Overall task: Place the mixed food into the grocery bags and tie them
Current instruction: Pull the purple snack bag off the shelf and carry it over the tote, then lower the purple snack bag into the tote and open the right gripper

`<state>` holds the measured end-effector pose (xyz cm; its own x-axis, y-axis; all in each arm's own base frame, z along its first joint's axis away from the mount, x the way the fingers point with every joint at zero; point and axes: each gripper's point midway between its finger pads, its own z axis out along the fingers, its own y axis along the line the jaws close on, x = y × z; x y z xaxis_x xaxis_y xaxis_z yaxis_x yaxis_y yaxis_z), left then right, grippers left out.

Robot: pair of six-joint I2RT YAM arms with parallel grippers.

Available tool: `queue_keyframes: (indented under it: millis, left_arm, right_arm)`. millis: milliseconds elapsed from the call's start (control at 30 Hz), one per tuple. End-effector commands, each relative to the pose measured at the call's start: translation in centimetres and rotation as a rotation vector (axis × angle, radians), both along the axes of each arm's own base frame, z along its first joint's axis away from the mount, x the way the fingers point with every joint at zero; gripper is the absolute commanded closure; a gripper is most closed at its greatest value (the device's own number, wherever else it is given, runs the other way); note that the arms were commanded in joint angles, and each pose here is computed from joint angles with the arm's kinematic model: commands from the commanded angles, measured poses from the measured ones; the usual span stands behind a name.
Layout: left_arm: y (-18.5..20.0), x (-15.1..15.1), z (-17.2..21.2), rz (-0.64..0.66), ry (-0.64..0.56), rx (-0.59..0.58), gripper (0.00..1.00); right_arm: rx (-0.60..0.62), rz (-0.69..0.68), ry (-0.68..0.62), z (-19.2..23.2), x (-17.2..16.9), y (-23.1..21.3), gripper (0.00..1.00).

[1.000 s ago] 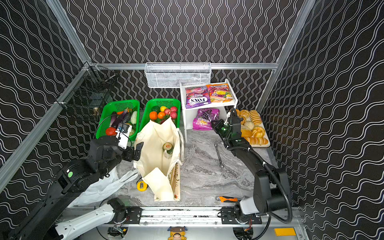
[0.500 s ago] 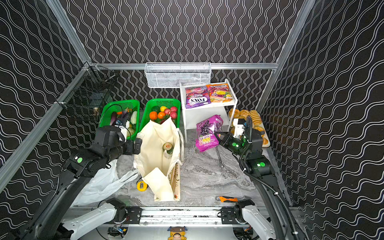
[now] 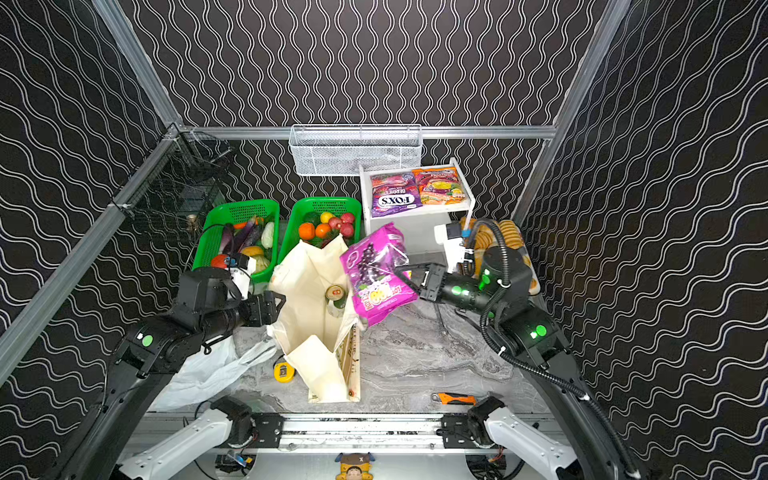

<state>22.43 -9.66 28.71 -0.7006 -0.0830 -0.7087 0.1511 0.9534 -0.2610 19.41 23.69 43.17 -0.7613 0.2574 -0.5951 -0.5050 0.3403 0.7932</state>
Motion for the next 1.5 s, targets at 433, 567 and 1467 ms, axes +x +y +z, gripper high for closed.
queue_keyframes:
  millis: [433,567,1467]
  left_arm:
    - [-2.6,0.2,0.1,-0.059,0.016,-0.145,0.72]
    - [-2.6,0.2,0.1,-0.046,0.02,-0.162,0.82]
    - [-2.5,0.7,0.3,0.018,-0.002,-0.234,1.0]
  right_arm:
    - [-0.432,-0.124,0.01,-5.4,1.7,11.7,1.0]
    - [-0.527,-0.071,0.091,-8.5,-1.2,13.5,1.0]
    - [-0.816,0.101,0.346,-22.4,-3.8,17.8,0.97]
